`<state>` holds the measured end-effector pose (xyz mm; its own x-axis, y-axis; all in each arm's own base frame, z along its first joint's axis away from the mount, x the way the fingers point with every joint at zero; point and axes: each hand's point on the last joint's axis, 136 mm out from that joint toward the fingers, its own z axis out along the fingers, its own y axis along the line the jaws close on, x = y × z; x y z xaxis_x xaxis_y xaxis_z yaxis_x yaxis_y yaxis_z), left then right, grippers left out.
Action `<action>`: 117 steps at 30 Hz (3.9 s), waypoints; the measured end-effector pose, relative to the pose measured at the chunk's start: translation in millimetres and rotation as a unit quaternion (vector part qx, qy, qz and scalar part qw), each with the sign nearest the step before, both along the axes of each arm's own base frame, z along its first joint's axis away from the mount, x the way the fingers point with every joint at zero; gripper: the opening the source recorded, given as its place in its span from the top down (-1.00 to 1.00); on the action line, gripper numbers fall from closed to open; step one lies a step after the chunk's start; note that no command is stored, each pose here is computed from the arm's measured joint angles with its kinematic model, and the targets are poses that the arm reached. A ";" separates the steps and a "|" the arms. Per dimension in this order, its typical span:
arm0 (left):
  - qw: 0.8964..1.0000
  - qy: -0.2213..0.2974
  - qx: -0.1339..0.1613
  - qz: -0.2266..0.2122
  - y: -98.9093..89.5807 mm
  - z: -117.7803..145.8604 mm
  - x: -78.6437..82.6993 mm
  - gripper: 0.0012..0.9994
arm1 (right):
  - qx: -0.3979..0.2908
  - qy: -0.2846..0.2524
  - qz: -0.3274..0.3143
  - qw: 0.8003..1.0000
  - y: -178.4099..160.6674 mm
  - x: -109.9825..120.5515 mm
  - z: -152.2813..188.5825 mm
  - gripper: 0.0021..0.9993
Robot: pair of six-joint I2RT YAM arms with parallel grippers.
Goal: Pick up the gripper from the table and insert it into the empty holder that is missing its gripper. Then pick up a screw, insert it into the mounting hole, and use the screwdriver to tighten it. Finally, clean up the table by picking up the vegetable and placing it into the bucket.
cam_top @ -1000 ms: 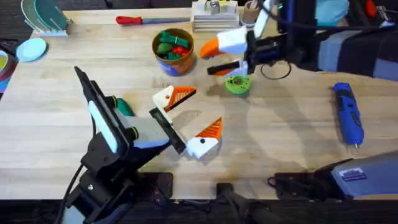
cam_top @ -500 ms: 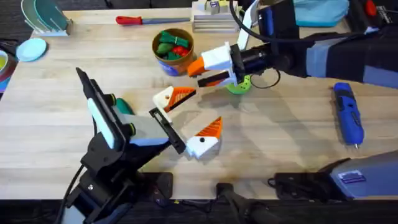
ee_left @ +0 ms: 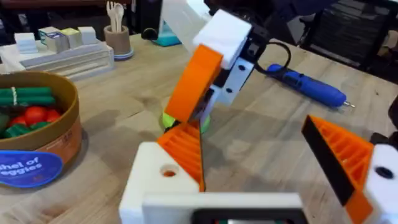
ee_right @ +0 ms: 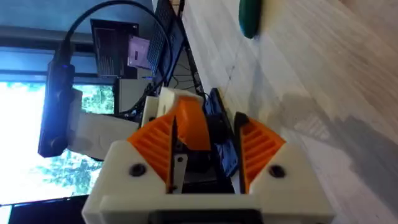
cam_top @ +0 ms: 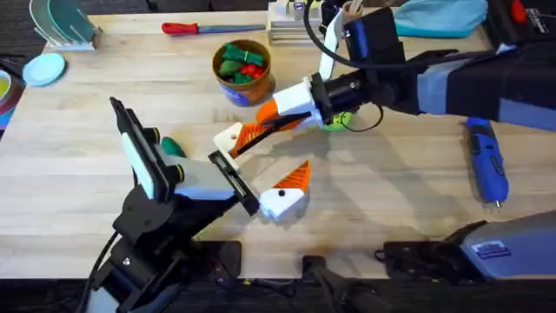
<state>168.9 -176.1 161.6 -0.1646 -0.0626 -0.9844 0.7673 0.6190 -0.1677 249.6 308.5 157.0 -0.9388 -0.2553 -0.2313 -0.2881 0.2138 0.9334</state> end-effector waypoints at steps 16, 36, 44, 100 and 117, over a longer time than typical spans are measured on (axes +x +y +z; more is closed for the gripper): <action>1.000 0.004 -0.001 0.011 2.2 -0.7 2.7 -0.99 | 0.003 0.000 0.003 1.000 0.2 -0.6 1.3 0.74; 1.000 0.006 -0.003 0.019 4.1 -0.9 4.9 -0.99 | 0.006 -0.013 0.002 1.000 4.1 0.7 3.1 0.99; 0.999 0.007 -0.002 0.033 7.4 -1.3 8.5 -0.99 | 0.001 -0.038 -0.009 0.999 14.3 5.0 3.4 0.99; 1.000 0.006 -0.005 -0.003 -0.7 0.0 -0.9 -0.99 | -0.317 -0.202 -0.169 0.911 -112.3 80.9 6.3 -0.99; 1.000 0.006 -0.005 -0.010 -2.1 0.2 -2.8 -0.99 | -0.484 -0.288 -0.014 0.826 -112.7 66.7 -71.0 0.08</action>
